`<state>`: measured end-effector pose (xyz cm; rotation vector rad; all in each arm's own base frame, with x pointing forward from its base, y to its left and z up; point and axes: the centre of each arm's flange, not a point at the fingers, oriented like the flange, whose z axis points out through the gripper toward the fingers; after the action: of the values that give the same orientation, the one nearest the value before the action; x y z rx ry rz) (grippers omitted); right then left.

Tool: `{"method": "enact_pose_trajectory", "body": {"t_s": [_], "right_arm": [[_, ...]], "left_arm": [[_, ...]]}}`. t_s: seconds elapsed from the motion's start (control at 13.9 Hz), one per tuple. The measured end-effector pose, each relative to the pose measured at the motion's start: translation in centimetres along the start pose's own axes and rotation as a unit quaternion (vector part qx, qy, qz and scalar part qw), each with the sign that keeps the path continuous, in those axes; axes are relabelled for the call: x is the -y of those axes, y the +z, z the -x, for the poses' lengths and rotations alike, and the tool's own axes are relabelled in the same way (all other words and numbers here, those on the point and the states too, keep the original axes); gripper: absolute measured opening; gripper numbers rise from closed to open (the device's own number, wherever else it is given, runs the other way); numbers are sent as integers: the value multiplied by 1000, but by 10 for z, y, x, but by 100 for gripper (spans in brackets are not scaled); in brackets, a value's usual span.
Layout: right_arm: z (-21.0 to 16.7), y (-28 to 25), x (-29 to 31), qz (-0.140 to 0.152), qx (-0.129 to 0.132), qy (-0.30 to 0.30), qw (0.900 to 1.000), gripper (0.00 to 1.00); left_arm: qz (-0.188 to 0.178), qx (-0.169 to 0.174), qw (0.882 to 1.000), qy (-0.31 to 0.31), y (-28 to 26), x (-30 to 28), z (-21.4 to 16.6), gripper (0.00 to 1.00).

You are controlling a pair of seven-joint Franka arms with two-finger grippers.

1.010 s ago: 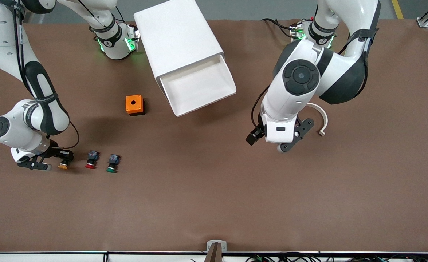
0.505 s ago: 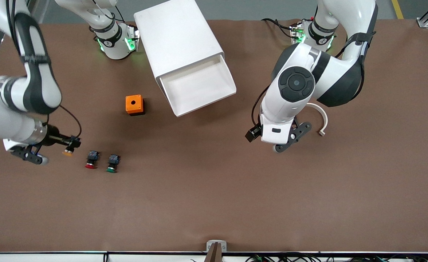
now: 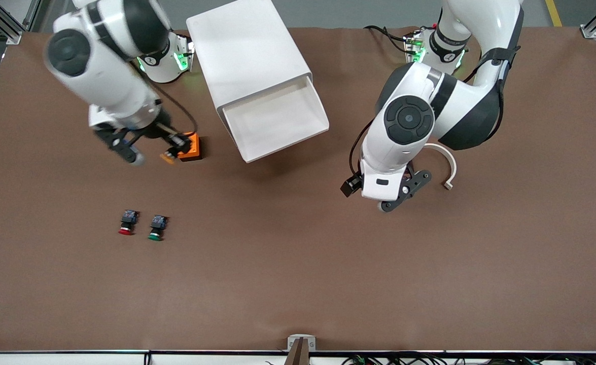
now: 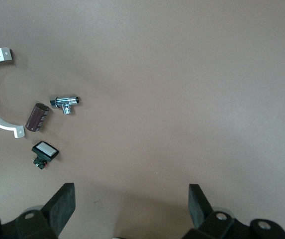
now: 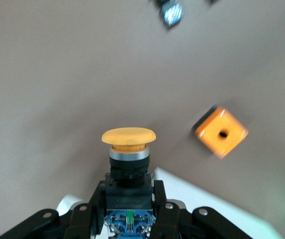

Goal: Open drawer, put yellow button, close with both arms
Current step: 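Carry the yellow button with the right gripper over the open drawer, then lower the button into the drawer and open the right gripper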

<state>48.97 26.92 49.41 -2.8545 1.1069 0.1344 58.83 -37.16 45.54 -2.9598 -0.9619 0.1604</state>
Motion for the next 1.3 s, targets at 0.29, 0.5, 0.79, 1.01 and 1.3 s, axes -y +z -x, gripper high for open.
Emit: {"method": "enact_pose_trajectory", "body": {"t_s": [0.29,0.5,0.79,1.01,1.3], "right_arm": [[111,13,36,-32,-4,63,997,41],[167,27,48,-44,-3,98,994,41],[202,75,64,-34,-20,130,991,41],[217,100,75,-24,-26,135,990,41],[200,72,88,-31,-29,125,991,76]], "left_arm": [[0,0,1000,0,0,0,0,100],[0,0,1000,0,0,0,0,100],[0,0,1000,0,0,0,0,100],[0,0,1000,1,0,0,1,100],[0,0,1000,1,1,0,1,100]]}}
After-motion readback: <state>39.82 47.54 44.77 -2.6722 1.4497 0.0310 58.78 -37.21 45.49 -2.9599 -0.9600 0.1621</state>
